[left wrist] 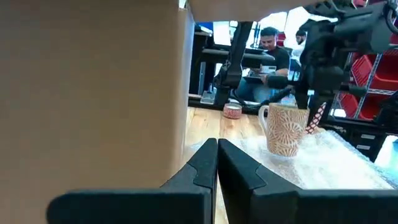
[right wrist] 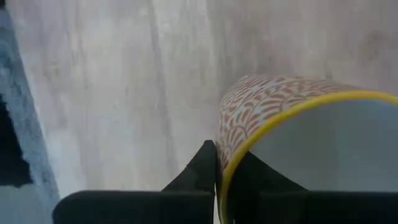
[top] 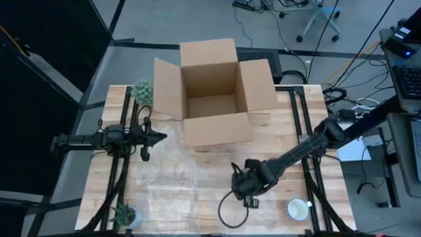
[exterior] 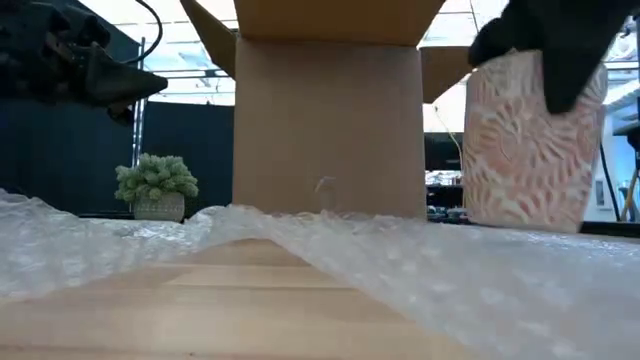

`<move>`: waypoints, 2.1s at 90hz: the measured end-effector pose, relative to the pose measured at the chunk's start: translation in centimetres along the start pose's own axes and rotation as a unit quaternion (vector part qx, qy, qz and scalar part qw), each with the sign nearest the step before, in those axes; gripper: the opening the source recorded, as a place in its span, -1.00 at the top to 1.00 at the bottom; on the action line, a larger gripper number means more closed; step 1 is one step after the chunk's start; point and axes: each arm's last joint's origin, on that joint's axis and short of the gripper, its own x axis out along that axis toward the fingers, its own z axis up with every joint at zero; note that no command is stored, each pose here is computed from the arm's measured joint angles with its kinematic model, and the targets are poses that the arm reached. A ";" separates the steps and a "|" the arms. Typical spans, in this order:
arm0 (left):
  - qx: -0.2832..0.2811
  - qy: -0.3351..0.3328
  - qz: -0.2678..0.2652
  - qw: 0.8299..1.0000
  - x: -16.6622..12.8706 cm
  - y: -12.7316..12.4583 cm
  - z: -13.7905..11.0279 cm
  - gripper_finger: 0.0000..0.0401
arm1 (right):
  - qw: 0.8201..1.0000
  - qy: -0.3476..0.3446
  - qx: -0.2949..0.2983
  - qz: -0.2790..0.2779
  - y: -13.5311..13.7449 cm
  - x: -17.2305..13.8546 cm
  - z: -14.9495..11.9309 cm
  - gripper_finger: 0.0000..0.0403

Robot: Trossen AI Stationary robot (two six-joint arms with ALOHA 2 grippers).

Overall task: Wrap mug
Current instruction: Wrap the orange mug with bubble wrap

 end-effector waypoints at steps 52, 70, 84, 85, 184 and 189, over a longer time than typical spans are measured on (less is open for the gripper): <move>-0.003 -0.001 0.000 1.000 0.0 0.0 0.0 1.00 | 0.999 0.016 -0.011 0.040 1.1 2.0 0.5 0.84; -0.002 -0.002 0.000 1.000 0.0 0.0 0.0 1.00 | 0.999 0.013 -0.029 0.034 0.9 2.0 0.5 0.92; -0.001 -0.003 0.000 1.000 0.0 0.0 0.1 1.00 | 0.998 0.036 -0.039 0.023 0.9 1.0 0.5 0.96; -0.001 -0.003 0.000 1.000 0.0 0.0 0.1 1.00 | 0.998 0.038 -0.038 0.022 0.9 0.9 0.6 0.96; -0.004 -0.006 -0.001 1.000 0.0 0.0 0.1 1.00 | 0.997 0.059 0.044 0.012 4.3 2.7 1.4 0.46; -0.004 -0.006 -0.001 1.000 0.0 0.0 0.1 1.00 | 0.996 0.063 0.051 0.021 4.3 2.4 1.3 0.36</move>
